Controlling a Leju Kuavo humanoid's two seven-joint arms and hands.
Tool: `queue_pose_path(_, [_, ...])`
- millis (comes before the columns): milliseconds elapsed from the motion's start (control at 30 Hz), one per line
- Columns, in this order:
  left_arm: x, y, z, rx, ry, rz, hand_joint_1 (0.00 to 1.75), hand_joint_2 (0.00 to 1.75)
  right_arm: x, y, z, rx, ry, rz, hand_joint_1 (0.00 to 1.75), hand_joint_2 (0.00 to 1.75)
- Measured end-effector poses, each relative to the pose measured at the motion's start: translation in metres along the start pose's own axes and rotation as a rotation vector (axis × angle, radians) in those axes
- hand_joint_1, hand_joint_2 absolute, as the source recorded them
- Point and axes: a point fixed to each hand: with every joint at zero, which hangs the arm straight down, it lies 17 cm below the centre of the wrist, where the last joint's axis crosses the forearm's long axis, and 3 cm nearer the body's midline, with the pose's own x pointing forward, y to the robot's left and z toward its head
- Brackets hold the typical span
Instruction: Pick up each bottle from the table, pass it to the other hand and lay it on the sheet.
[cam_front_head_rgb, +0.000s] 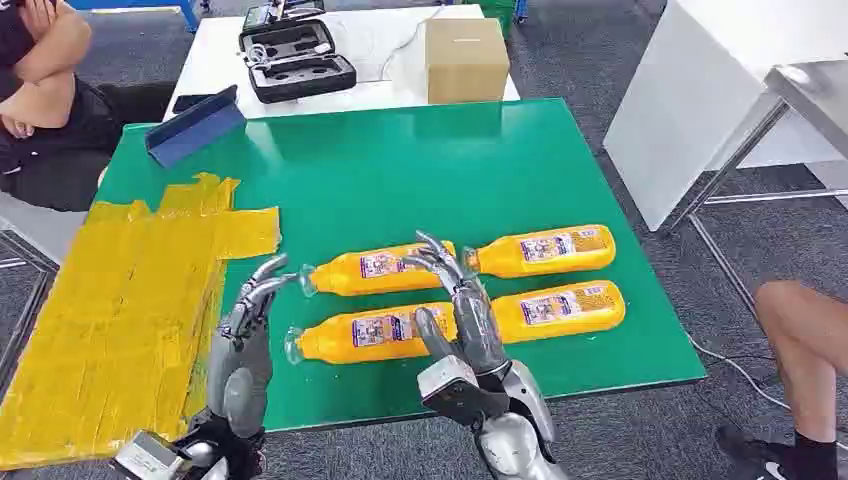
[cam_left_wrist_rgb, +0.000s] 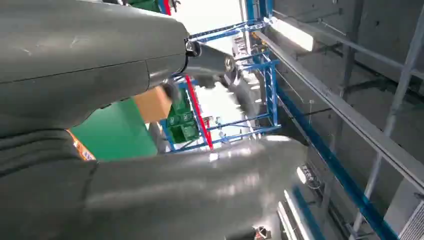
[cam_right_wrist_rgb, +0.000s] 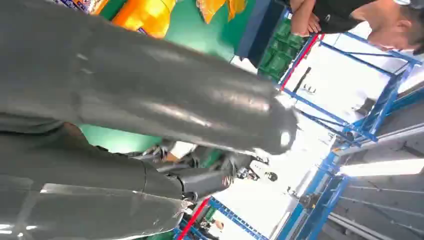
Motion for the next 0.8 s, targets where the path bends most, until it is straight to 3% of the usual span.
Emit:
queue_pose_path(200, [0.000, 0.000, 0.000, 0.000, 0.000, 0.000, 1.75, 0.00, 0.000, 0.000, 0.000, 0.000, 0.000, 0.000, 1.75, 0.00])
queue_pose_path(233, [0.000, 0.000, 0.000, 0.000, 0.000, 0.000, 0.00, 0.00, 0.000, 0.000, 0.000, 0.000, 0.000, 0.000, 0.00, 0.00])
queue_pose_path(267, [0.000, 0.002, 0.000, 0.012, 0.000, -0.007, 0.00, 0.00, 0.001, -0.001, 0.000, -0.005, -0.004, -0.010, 0.00, 0.00])
queue_pose_path(300, [-0.009, 0.067, 0.020, 0.359, 0.056, -0.151, 0.00, 0.00, 0.001, -0.032, 0.030, -0.176, -0.035, -0.210, 0.00, 0.00])
queue_pose_path(333, [-0.011, 0.082, 0.033, 0.451, 0.087, -0.204, 0.00, 0.00, -0.018, -0.038, 0.058, -0.194, 0.014, -0.198, 0.00, 0.00])
queue_pose_path(367, [-0.012, 0.085, 0.034, 0.467, 0.090, -0.217, 0.00, 0.00, -0.021, -0.036, 0.060, -0.181, 0.020, -0.173, 0.00, 0.00])
queue_pose_path(400, [-0.013, 0.086, 0.036, 0.476, 0.095, -0.229, 0.00, 0.00, -0.023, -0.034, 0.061, -0.172, 0.024, -0.155, 0.00, 1.75])
queue_pose_path(600, [-0.024, 0.085, 0.042, 0.474, 0.125, -0.266, 0.00, 0.00, -0.046, -0.019, 0.065, -0.093, 0.112, -0.035, 0.00, 1.75])
queue_pose_path(800, [-0.037, 0.075, 0.042, 0.426, 0.148, -0.248, 0.00, 0.00, -0.103, 0.017, 0.067, 0.133, 0.291, 0.332, 0.00, 1.75])
